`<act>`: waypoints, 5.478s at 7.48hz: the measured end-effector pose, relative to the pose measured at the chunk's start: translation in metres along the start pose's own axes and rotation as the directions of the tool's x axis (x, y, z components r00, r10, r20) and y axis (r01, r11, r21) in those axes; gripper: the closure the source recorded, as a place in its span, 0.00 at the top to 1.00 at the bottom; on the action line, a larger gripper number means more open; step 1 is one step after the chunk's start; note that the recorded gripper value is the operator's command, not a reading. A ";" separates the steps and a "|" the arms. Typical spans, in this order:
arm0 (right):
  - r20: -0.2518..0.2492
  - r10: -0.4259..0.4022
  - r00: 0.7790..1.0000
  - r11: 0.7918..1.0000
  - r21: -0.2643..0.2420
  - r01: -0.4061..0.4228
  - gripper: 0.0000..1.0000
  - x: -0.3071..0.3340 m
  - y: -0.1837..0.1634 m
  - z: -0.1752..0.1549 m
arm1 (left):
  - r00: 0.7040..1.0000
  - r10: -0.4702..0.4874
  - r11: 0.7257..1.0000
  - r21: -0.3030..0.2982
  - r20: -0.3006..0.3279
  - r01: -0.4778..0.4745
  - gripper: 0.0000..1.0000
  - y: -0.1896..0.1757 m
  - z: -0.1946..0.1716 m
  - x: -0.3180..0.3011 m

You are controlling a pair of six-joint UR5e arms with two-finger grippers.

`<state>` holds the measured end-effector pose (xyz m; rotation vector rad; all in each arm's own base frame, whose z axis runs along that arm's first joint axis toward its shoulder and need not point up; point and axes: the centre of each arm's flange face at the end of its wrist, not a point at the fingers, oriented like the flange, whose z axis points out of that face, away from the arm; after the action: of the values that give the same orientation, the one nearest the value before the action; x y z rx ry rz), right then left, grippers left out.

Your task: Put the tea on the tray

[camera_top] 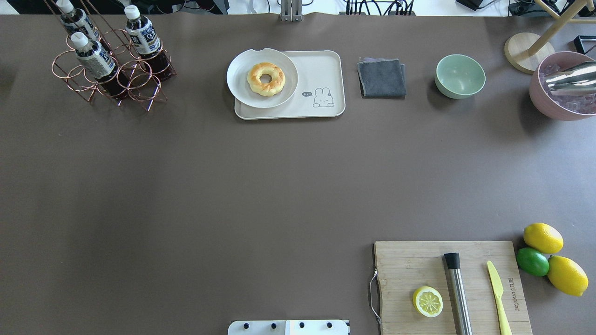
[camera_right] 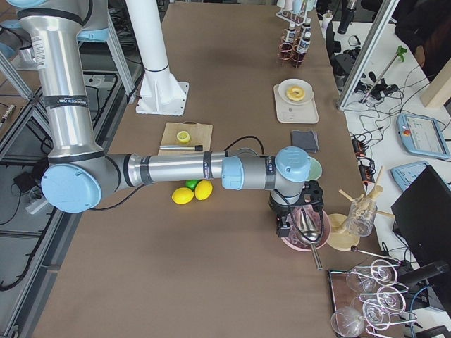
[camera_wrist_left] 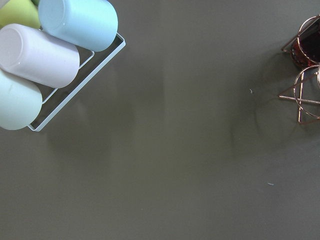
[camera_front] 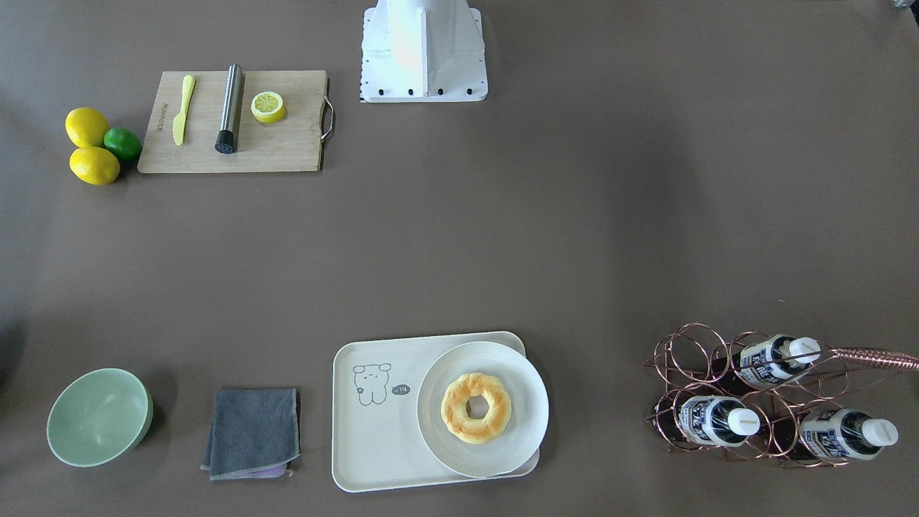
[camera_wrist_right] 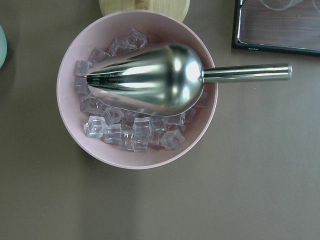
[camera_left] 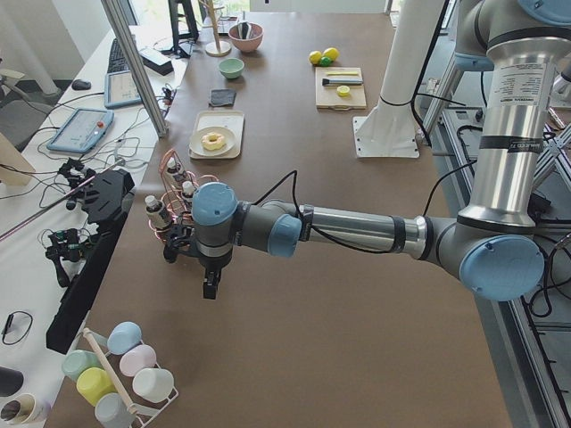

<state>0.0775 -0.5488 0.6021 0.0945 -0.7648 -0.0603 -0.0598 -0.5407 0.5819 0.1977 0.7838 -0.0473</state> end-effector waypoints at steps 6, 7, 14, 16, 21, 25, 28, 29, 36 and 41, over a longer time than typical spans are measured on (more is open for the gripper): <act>-0.001 0.006 1.000 1.000 -0.006 -0.006 1.00 0.003 0.004 0.003 | 0.976 0.202 0.974 0.120 -0.077 -0.192 0.99 -0.015 -0.023 0.147; -0.002 0.007 1.000 1.000 -0.007 -0.007 1.00 0.004 0.005 0.004 | 0.966 0.238 0.963 0.155 -0.099 -0.221 0.99 -0.015 -0.020 0.168; -0.001 0.037 0.999 0.999 -0.028 -0.037 1.00 0.019 0.020 0.014 | 0.971 0.213 0.952 0.247 -0.106 -0.181 0.99 -0.029 -0.003 0.249; -0.001 0.039 0.999 0.999 -0.027 -0.039 1.00 0.020 0.020 0.014 | 0.967 0.253 0.936 0.264 -0.041 -0.234 0.99 -0.028 0.028 0.286; -0.001 0.036 0.999 0.999 -0.026 -0.036 1.00 0.019 0.018 0.013 | 0.955 0.296 0.914 0.292 -0.002 -0.283 0.98 -0.069 0.051 0.310; -0.001 0.029 1.000 0.999 -0.018 -0.029 1.00 0.015 0.014 0.010 | 0.971 0.239 0.929 0.288 0.018 -0.234 0.88 -0.097 0.050 0.286; -0.002 0.025 1.000 1.000 -0.015 -0.025 1.00 0.014 0.012 0.008 | 0.981 0.192 0.939 0.288 0.008 -0.186 0.88 -0.107 0.051 0.285; -0.003 0.024 1.000 1.000 -0.015 -0.024 1.00 0.014 0.011 0.008 | 0.982 0.187 0.940 0.288 0.005 -0.181 0.88 -0.109 0.051 0.287; -0.003 0.027 1.000 1.000 -0.016 -0.027 1.00 0.015 0.012 0.009 | 0.982 0.190 0.946 0.270 -0.008 -0.181 0.63 -0.112 0.066 0.305; -0.003 0.028 1.000 0.999 -0.018 -0.028 1.00 0.016 0.013 0.009 | 0.981 0.192 0.945 0.270 -0.007 -0.183 0.31 -0.111 0.071 0.301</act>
<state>0.0825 -0.5378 0.6211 0.0667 -0.7621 -0.0401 0.1900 -0.6536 0.4013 0.5316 0.7870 0.0299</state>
